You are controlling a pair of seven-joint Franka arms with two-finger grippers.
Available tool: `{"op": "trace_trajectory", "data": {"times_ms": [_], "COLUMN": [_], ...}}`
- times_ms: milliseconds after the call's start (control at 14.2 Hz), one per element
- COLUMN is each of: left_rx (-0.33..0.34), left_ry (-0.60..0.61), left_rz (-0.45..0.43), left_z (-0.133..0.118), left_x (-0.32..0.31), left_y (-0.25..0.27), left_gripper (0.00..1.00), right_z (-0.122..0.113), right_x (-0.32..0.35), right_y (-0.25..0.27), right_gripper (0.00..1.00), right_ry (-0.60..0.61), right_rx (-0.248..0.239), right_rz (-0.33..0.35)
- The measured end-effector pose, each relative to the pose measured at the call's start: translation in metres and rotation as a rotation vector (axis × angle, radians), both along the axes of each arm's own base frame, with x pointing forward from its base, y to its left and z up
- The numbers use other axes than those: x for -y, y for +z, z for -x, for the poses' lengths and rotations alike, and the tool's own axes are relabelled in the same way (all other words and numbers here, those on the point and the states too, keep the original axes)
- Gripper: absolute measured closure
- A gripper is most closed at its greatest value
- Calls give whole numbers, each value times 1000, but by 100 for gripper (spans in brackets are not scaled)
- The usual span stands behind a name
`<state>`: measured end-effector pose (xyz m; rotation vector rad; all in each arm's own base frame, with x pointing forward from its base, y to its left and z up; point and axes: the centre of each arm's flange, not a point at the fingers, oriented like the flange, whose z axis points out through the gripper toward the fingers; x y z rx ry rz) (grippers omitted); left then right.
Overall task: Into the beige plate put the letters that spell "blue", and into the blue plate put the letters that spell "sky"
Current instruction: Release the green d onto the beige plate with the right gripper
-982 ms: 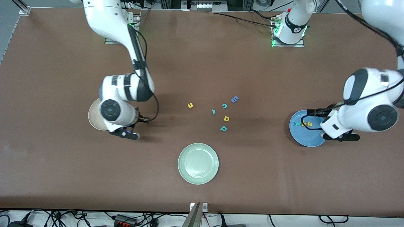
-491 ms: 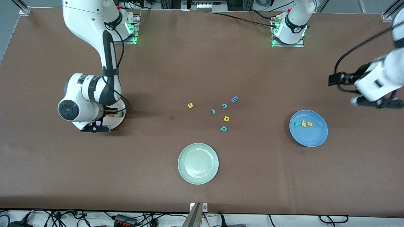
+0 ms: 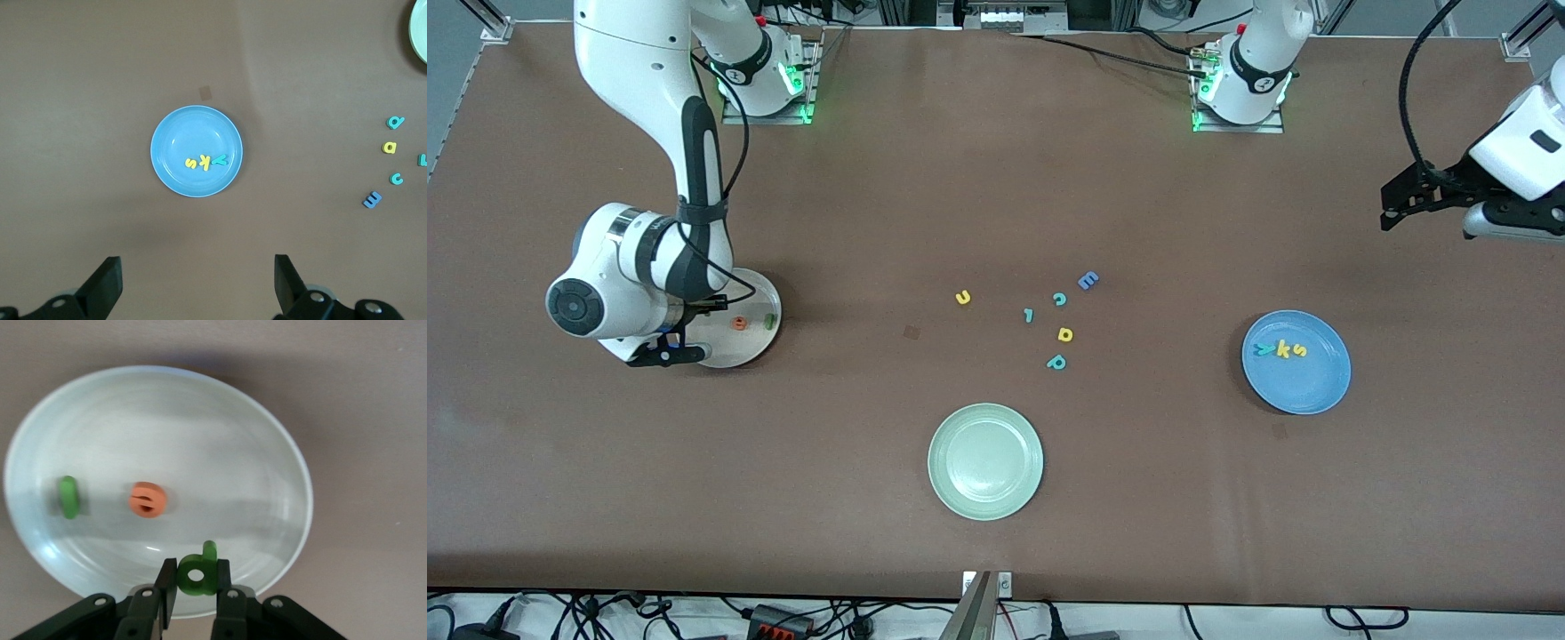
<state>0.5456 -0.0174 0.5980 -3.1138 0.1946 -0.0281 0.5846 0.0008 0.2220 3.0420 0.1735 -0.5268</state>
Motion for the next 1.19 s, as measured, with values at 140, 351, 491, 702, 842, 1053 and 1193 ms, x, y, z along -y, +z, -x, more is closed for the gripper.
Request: {"op": "trace_trajectory", "data": {"times_ms": [140,351,491,702,842,1053,1193], "left_rx": [3,-24,-15,-3,-9,-17,-17], "left_ry": [-1,-1,-8,-18,-29,-43,-45], "left_rz": [6,7,7,8,8,8,8], "left_z": [0,5,5,3,3,3,4], "left_x": [1,1,5,10,16,24,25], "left_y": [-1,1,10,18,17,16,16], "left_gripper": [0,0,0,0,0,0,0], "right_z": [0,-1,-5,-13,-13,2,22], "right_x": [13,10,-3,-55,-116,-211,-273], "right_y": [0,-1,2,13,20,21,16], "right_gripper": [68,40,19,0,0,0,0], "right_ry": [5,11,18,5,17,-7,2], "right_rx": [-1,1,19,82,128,188,229], "right_rz": [-10,-15,-33,-144,-222,-236,-199]}}
